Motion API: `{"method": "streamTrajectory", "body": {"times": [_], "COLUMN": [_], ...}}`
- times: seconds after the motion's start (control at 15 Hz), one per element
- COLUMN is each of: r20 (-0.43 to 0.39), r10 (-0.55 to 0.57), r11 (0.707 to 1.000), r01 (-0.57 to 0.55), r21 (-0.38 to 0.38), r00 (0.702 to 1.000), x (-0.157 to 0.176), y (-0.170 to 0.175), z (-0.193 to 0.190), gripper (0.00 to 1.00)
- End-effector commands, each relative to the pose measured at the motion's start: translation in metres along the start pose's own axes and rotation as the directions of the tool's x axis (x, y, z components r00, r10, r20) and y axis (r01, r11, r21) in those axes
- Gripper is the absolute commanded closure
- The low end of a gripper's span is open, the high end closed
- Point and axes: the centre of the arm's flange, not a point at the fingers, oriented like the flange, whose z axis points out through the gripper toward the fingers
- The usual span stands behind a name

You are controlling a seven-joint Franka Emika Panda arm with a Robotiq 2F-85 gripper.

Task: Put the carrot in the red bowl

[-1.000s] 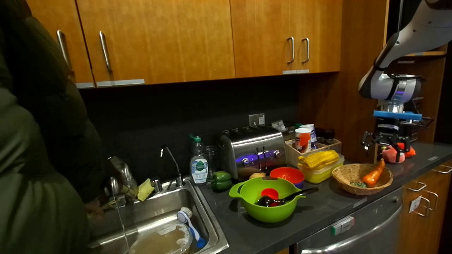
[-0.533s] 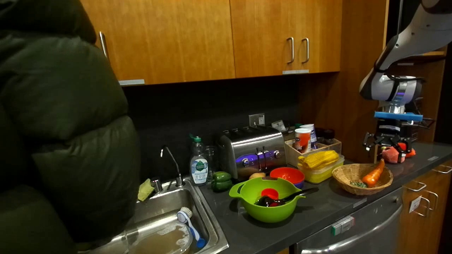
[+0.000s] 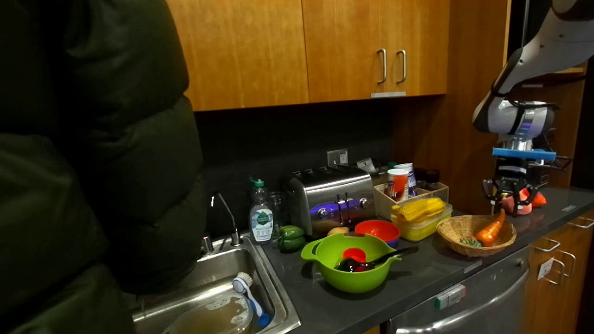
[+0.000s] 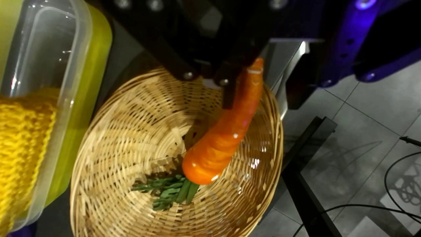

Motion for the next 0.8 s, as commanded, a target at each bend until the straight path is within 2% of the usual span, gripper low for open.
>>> {"method": "streamTrajectory", "body": {"times": [0.0,0.07,0.2,0.33,0.47,0.6,0.73], "r20": [0.018,0.018,0.019,0.019,0.020,0.022,0.023], "r10": [0.008,0.007,0.007,0.006,0.006,0.008,0.008], "r11": [1.000,1.000,1.000,1.000,1.000,1.000,1.000], "r01": [-0.008,-0.007,-0.008,-0.006,-0.007,-0.008,-0.008], "r21": [0.001,0.001,0.000,0.001,0.002,0.003,0.002], "r00": [1.000,1.000,1.000,1.000,1.000,1.000,1.000], "x": [0.0050,0.0050,0.0046,0.0047,0.0045,0.0044,0.0046], "y": [-0.0124,-0.0126,-0.0127,-0.0129,-0.0128,-0.0126,-0.0128], "z": [-0.0034,-0.0036,-0.0039,-0.0040,-0.0042,-0.0045,-0.0048], "gripper": [0.85,0.94,1.00,0.84,0.87,0.56,0.45]}}
